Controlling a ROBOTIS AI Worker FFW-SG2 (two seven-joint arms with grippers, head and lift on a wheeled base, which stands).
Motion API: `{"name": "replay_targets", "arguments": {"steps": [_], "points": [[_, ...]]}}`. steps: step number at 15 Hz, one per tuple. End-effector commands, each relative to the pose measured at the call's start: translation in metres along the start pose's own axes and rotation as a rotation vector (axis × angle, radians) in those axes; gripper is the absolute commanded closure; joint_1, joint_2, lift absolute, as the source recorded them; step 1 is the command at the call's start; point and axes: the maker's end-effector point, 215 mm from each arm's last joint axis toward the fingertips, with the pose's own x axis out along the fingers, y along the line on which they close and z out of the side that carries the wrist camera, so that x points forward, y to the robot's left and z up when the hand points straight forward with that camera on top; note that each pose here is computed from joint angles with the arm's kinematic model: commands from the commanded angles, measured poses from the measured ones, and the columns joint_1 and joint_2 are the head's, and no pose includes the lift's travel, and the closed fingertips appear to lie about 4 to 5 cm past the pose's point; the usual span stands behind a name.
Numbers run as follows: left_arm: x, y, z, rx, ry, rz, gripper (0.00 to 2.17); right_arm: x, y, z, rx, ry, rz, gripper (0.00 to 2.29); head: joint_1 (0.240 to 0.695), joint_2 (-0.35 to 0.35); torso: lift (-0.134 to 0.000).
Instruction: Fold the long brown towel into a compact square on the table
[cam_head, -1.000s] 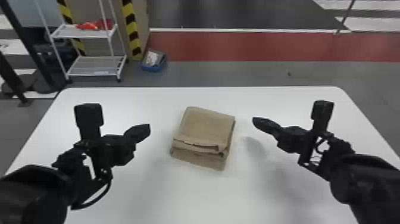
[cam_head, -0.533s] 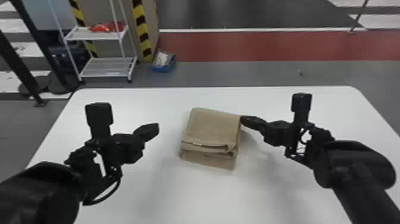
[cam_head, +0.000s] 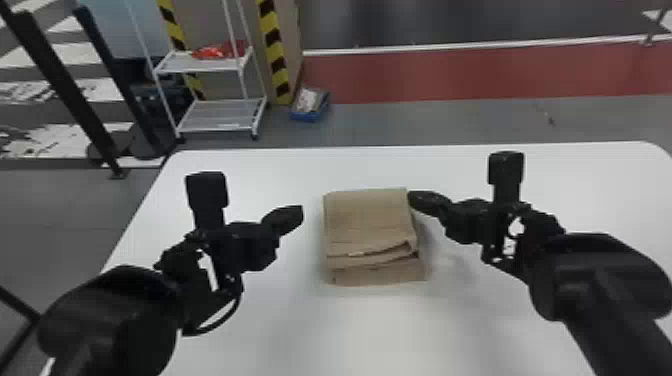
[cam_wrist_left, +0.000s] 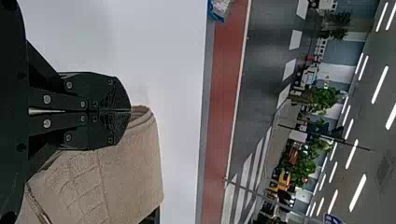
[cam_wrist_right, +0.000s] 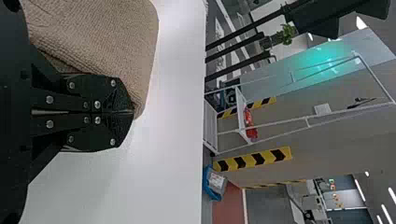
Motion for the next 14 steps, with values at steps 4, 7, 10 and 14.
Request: {"name": "replay_targets", "arguments": {"steps": [4, 7, 10, 14], "points": [[-0.005, -0.003, 0.012, 0.019, -0.024, 0.010, 1.97, -0.088, -0.049, 0.025, 0.016, -0.106, -0.127, 1.91, 0.695, 0.096, -0.128], [-0.002, 0.004, 0.024, 0.072, -0.072, 0.096, 1.40, -0.142, -0.074, 0.042, -0.054, -0.127, -0.192, 1.05, 0.695, 0.046, -0.128], [-0.014, 0.018, 0.057, 0.124, -0.287, 0.206, 0.22, -0.190, -0.077, 0.056, -0.116, -0.149, -0.235, 0.07, 0.695, -0.002, -0.128], [-0.036, 0.034, 0.052, 0.134, -0.333, 0.296, 0.09, -0.228, -0.073, 0.059, -0.118, -0.160, -0.271, 0.03, 0.695, -0.019, -0.128]]}}
